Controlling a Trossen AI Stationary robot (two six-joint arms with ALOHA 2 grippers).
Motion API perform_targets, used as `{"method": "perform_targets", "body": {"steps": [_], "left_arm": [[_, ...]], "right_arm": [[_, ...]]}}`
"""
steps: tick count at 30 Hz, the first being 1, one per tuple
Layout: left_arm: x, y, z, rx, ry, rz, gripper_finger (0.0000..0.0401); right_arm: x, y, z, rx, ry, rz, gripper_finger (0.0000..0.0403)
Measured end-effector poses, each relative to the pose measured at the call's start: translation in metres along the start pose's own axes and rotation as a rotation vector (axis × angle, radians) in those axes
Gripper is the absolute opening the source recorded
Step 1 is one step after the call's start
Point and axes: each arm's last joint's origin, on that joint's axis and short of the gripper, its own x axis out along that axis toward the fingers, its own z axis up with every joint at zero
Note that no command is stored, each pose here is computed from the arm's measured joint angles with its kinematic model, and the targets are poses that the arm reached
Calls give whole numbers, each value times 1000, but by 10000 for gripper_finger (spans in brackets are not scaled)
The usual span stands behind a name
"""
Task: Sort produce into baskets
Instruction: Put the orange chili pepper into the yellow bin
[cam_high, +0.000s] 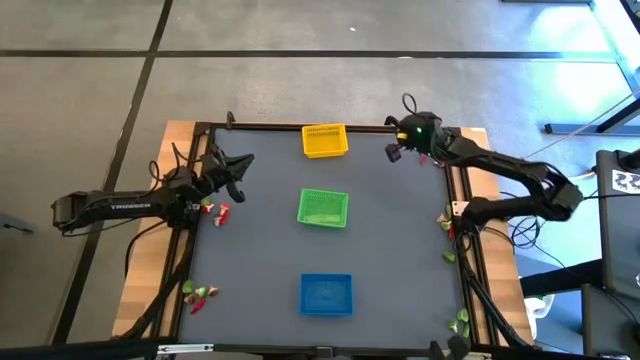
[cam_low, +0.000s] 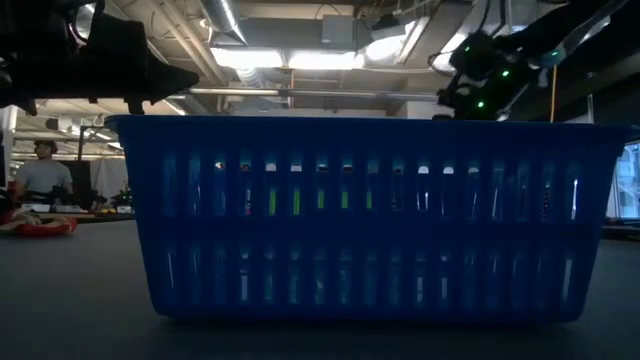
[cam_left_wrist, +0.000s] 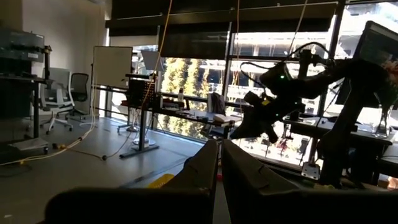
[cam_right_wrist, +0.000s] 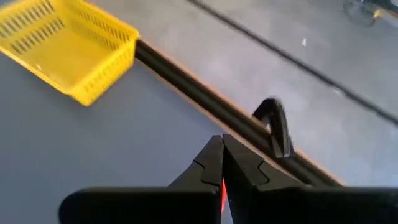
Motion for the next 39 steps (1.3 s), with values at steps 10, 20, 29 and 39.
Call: {"method": "perform_targets", "body": {"steps": [10,20,29,39], "left_arm": [[0,0,2,-24,-22,-2,23],[0,0,2,-50,-19,-2,75],[0,0,1,-81,-11,-2,75],[0,0,2,-120,-16,-2,73]], "right_arm": [[41,-17,-15,118,234,37,65],[64,-20,-27,86,301,59,131],[88,-17,-46,67,398,35,123],[94,-22,-49,51,403,32,121]]}}
